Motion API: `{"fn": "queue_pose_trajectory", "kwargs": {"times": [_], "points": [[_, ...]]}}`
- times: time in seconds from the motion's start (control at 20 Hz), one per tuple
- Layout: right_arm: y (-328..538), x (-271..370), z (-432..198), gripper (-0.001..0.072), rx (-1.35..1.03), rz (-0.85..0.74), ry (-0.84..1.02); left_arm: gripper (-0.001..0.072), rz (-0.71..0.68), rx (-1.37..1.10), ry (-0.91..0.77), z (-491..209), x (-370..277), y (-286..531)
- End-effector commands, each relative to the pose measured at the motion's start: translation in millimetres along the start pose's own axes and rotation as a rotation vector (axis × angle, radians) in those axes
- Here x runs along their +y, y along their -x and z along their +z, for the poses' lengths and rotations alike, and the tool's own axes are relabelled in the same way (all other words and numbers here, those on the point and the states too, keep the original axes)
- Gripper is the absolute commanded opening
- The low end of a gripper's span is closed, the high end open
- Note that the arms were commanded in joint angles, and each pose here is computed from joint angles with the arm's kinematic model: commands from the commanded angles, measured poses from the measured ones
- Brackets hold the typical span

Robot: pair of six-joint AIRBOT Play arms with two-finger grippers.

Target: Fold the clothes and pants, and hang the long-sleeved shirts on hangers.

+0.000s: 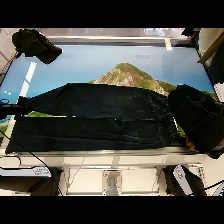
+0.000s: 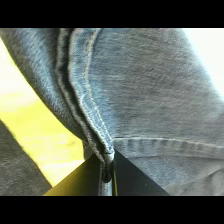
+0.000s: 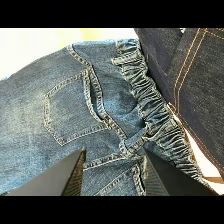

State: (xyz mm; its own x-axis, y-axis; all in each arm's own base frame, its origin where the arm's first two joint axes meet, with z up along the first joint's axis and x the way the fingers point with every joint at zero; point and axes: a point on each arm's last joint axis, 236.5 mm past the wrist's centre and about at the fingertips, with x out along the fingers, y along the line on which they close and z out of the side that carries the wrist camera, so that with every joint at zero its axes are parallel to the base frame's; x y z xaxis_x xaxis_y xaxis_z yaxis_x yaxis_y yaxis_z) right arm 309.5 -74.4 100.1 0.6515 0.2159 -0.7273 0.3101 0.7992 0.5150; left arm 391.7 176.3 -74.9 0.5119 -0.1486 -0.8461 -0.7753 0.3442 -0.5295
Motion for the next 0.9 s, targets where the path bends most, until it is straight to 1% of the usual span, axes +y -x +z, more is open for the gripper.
{"fn": "queue_pose_trajectory", "kwargs": {"times": [0.0, 0.15, 0.3, 0.45, 0.55, 0.65, 0.75, 0.85], "points": [[0.0, 0.2, 0.2, 0.0404, 0.0, 0.001, 0.0, 0.0015, -0.049, -0.032, 0.029, 7.3, -12.3, 1.4], [0.1, 0.0, 0.3, 0.0404, -0.001, 0.0, 0.0, 0.0015, -0.087, -0.098, -0.028, 23.9, -29.8, 23.1], [0.0, -0.4, 2.0, 0.0405, -0.008, -0.002, 0.0, 0.0015, -0.131, -0.152, -0.048, 40.8, -50.0, 49.6], [0.0, -0.6, 3.2, 0.0405, -0.012, -0.003, 0.0, 0.0015, -0.129, -0.092, -0.069, 28.0, -53.3, 51.9], [-0.5, 3.3, 1.2, 0.0405, -0.004, 0.011, -0.001, 0.0015, -0.125, -0.065, -0.114, 20.5, -52.9, 51.1], [-5.3, 14.8, -4.3, 0.0405, 0.018, 0.03, 0.034, 0.0014, -0.126, -0.078, -0.112, 24.1, -52.9, 51.8], [-10.8, 19.5, -3.1, 0.0405, 0.01, 0.016, 0.078, 0.0013, -0.14, -0.17, -0.098, 45.5, -57.1, 55.2], [-13.8, 26.0, 4.3, 0.0405, -0.024, 0.021, 0.083, 0.0013, -0.181, -0.311, -0.066, 77.3, -67.3, 64.2]]}}
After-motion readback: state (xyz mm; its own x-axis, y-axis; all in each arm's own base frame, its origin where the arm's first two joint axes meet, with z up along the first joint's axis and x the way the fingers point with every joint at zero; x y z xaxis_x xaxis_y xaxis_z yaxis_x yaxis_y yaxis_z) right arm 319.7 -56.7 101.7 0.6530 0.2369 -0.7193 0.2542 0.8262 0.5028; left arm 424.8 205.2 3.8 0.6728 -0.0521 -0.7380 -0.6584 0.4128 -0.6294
